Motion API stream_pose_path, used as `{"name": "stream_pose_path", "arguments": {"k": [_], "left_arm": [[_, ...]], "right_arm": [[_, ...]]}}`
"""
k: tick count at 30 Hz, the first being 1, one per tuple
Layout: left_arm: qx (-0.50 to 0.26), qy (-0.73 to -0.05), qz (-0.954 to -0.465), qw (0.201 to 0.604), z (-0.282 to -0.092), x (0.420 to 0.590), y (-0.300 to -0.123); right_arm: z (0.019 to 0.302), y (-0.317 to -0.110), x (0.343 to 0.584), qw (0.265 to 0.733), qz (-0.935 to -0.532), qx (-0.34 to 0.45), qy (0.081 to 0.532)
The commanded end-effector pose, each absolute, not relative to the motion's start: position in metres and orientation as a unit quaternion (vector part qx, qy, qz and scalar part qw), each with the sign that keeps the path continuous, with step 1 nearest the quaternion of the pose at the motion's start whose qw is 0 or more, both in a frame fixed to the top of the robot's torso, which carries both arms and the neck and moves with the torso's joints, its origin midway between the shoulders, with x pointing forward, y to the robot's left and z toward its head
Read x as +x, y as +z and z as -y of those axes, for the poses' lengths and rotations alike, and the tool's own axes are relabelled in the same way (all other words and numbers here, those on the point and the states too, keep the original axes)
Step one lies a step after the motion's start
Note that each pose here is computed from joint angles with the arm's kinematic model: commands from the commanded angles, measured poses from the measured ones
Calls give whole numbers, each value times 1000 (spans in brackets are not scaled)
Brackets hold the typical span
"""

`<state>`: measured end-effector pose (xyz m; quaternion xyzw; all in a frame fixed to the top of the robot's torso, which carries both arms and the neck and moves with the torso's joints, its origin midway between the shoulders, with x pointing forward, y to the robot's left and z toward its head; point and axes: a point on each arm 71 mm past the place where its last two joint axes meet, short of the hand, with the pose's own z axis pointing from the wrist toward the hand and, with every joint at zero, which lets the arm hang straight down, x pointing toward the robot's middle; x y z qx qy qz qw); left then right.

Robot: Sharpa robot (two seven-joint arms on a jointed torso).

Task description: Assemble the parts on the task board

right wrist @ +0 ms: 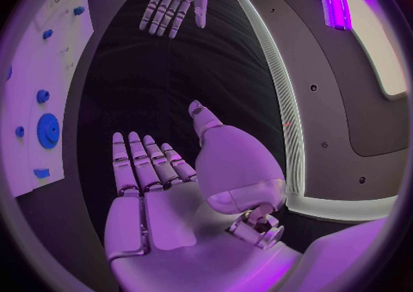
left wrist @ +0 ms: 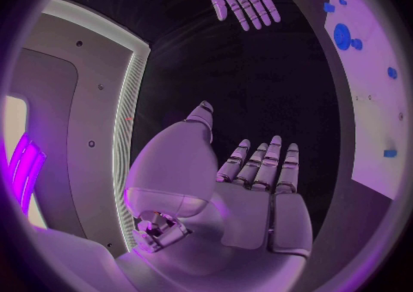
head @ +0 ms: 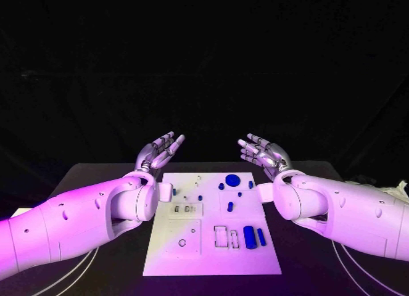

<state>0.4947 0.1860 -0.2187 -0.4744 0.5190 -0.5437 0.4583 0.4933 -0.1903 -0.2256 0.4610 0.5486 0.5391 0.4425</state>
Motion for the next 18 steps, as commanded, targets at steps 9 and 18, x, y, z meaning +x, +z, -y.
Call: {"name": "stream_pose_path", "arguments": {"k": [9,18], "left_arm": [[-451,-576,-532,427,-178,496,-216],[-458,-578,-524,426,-195,488,-212]], "right_arm": [[173,-226,501,342,-628,378,588],[204,-210,510,497,-657,230,518]]}}
